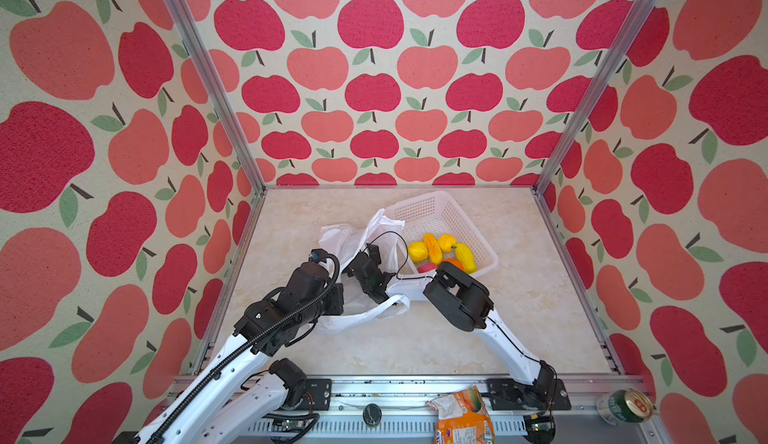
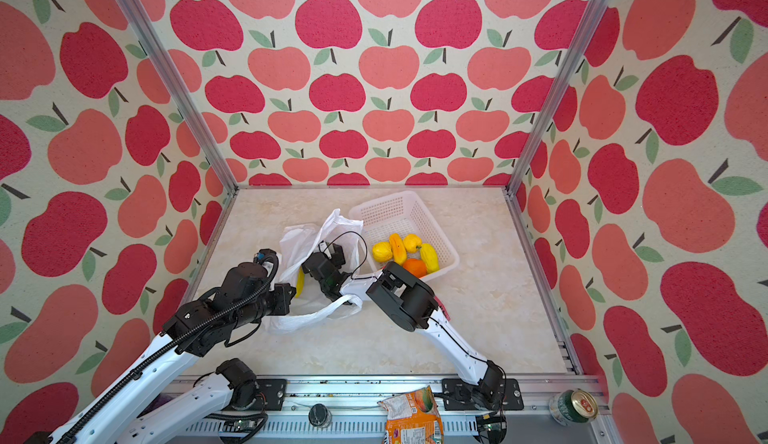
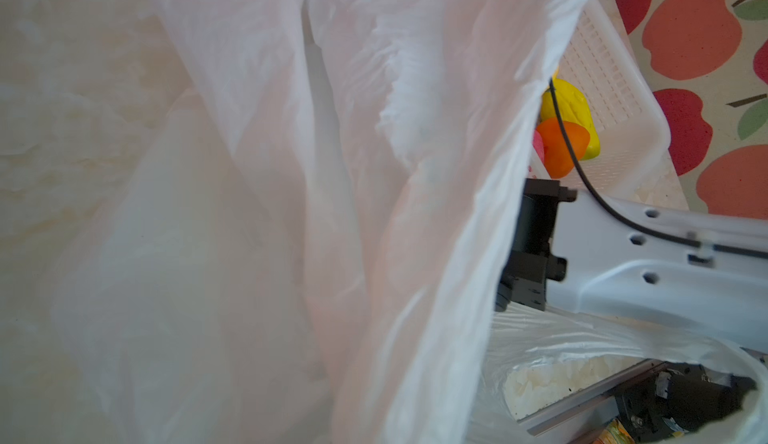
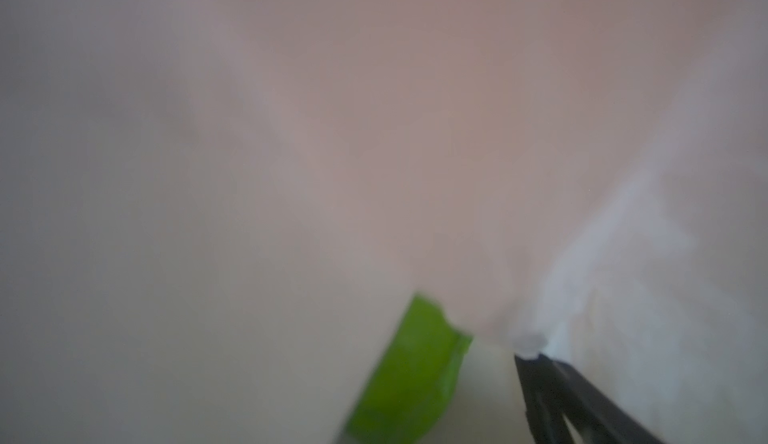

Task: Untie the knot of the plastic bag and take out the fruit
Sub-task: 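Close the right gripper on the green fruit and lift it from the bag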

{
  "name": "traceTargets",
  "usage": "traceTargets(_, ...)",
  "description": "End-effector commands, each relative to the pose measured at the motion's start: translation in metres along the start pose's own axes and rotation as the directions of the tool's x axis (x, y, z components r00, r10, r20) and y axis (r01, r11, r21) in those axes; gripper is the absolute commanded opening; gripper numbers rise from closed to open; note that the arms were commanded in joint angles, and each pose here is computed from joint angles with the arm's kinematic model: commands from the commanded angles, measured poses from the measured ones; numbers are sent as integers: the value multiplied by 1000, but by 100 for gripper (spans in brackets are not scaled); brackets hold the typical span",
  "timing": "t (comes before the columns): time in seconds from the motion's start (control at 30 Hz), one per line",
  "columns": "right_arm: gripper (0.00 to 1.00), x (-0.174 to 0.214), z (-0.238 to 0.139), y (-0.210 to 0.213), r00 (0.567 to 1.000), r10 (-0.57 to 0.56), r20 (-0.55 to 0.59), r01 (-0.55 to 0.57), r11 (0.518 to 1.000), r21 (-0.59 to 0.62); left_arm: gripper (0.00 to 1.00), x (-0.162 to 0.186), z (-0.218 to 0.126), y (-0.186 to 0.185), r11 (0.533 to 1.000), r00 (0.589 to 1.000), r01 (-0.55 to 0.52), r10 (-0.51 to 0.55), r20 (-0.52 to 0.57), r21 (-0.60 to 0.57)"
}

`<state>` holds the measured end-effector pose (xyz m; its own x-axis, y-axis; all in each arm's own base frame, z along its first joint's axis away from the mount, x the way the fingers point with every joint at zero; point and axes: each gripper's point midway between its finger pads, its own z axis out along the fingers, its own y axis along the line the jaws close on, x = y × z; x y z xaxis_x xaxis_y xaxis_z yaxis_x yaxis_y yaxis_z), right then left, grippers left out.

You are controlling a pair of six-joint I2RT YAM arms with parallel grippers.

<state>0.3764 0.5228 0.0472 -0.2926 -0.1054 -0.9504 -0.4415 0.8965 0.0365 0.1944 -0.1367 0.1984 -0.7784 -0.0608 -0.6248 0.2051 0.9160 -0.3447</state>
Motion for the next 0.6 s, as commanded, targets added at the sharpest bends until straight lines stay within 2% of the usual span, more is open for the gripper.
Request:
traceTargets(0.0, 89, 12, 13, -10, 999, -20, -31, 22, 998, 60, 0, -2, -13, -22, 993, 999, -50, 49, 6, 104)
traceTargets(0.2, 63, 4, 5, -16, 1000, -30, -2, 30, 998, 55, 0, -3, -18, -19, 995, 998, -49, 46, 33, 91)
traceTargets(0.4, 50, -19, -37, -27, 999, 4, 36, -4, 1000, -3, 0, -4, 6, 18, 990, 1000, -12, 14, 14, -140)
traceTargets(0.57, 41, -36, -88, -34, 993, 89, 82, -79, 990, -113, 0, -1, 35, 39, 967, 1000, 17, -19, -4, -256)
